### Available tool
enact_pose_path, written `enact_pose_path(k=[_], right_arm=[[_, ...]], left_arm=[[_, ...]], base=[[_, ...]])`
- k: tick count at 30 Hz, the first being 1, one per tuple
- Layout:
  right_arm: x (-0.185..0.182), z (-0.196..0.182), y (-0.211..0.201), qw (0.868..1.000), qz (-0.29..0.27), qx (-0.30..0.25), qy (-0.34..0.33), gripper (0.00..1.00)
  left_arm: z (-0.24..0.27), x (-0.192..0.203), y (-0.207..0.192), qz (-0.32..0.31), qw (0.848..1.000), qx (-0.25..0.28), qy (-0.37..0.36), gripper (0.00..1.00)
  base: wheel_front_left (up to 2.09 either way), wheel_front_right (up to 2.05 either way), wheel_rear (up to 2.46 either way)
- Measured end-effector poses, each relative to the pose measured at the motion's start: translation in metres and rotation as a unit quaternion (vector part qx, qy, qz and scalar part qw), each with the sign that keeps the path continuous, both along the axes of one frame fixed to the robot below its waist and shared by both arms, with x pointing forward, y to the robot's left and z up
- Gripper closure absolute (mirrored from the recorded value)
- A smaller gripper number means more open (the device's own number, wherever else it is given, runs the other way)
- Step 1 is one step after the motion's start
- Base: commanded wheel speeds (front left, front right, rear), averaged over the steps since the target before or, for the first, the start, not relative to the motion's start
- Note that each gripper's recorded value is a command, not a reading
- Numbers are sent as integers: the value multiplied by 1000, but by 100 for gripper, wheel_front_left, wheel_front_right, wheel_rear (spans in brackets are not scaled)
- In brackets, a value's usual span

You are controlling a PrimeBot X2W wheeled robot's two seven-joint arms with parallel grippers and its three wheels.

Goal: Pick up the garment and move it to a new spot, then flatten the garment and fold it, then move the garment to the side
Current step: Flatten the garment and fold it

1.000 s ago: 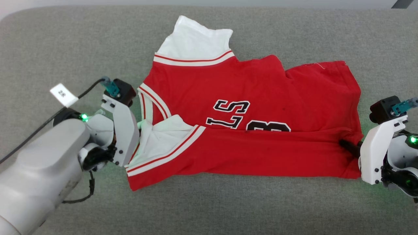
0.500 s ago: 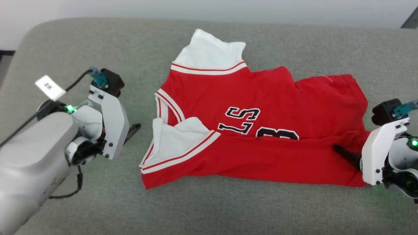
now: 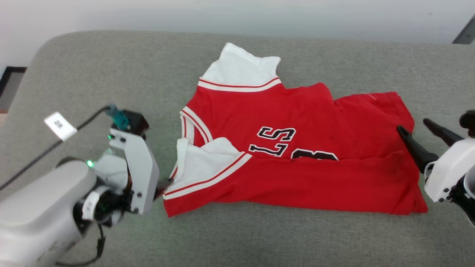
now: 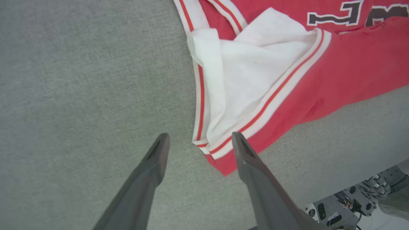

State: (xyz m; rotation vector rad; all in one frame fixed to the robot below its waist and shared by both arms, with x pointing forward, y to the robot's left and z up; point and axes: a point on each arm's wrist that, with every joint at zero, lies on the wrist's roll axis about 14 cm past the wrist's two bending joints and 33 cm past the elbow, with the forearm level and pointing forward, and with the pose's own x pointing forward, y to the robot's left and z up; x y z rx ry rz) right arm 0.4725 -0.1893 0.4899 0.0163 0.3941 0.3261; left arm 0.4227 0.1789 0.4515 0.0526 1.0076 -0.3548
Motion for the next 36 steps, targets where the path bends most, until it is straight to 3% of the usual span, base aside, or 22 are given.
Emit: enact_pose_path(k=[6,14,20,26,27,28,36], right_arm=[[-10,17,-15,997,-40,14,-60,0],[-33,23,-37,991,-96,28,-87,0],[-49,12,-44,988,-130,44,-72,0],[-69,-15,-43,989,-141,52,-6,0],[-74,-22,-41,989,-138,54,13,0],[-79,-28,-38,989,-135,55,33,0],[-96,-58,-29,982,-118,58,133,0]], left_arm=[[-10,-18,-13,9,999,-10,44,0],[-34,-31,-20,15,996,-8,89,0],[-61,-21,-9,25,996,4,90,0],[-81,-19,-5,44,992,-10,117,0],[-82,-19,-5,41,992,-11,120,45],[-84,-19,-5,40,992,-12,122,100],[-85,-16,-1,44,992,-13,114,100]], base=[[0,0,0],[0,0,0],[0,0,0],[0,0,0],[0,0,0],[0,0,0],[0,0,0]])
